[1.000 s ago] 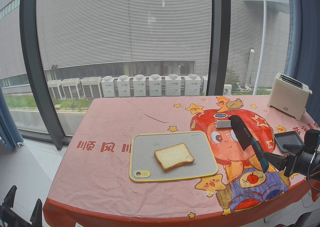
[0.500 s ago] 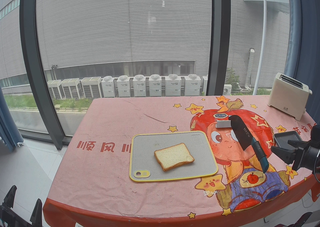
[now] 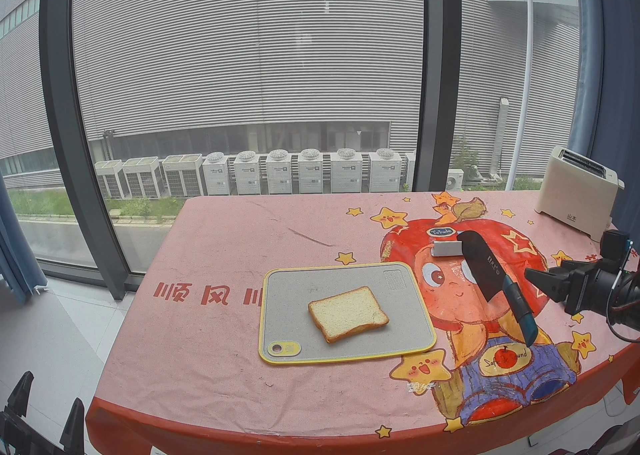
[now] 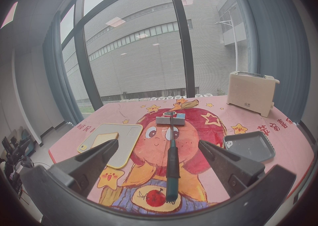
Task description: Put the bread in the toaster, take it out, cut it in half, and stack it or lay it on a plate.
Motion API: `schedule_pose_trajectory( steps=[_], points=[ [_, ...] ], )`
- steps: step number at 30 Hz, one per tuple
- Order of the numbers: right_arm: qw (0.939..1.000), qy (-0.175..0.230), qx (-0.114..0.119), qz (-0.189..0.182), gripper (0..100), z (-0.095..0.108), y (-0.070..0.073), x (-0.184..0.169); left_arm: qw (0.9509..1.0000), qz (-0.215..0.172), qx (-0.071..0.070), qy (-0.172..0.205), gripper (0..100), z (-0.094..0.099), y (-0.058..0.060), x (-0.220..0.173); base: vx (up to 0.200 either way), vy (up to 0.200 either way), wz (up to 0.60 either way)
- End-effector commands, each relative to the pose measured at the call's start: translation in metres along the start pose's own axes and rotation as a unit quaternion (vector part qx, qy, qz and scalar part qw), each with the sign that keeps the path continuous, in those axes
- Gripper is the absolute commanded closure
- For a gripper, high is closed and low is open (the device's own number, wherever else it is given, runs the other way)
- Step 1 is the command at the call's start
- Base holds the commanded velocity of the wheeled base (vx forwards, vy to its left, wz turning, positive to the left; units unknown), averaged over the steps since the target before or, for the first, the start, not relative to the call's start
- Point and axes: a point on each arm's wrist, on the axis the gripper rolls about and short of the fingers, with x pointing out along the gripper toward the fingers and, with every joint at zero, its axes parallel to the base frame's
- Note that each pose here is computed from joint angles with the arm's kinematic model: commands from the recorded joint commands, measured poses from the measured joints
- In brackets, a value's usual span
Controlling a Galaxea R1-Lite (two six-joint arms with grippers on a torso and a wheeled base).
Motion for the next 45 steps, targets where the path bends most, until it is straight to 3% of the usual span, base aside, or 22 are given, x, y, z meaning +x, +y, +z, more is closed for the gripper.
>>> schedule_pose_trajectory(
  steps=[1,16,28,45],
  points=[
    [0.9991,0.042,0.004,-0.006,0,-0.009,-0.005,0.029,1.0,0.0,0.0,0.002,0,-0.005,0.0,0.0,0.0,0.0,0.0],
    [0.9972,0.069,0.009,-0.028,0,-0.026,-0.023,0.082,1.0,0.0,0.0,0.002,0,-0.005,0.0,0.0,0.0,0.0,0.0],
    [0.9946,0.099,0.012,-0.027,0,-0.04,-0.025,0.093,1.0,0.0,0.0,0.002,0,-0.005,0.0,0.0,0.0,0.0,0.0],
    [0.9941,0.105,0.011,-0.025,0,-0.043,-0.024,0.093,1.0,0.0,0.0,0.002,0,-0.005,0.0,0.0,0.0,0.0,0.0]
  ],
)
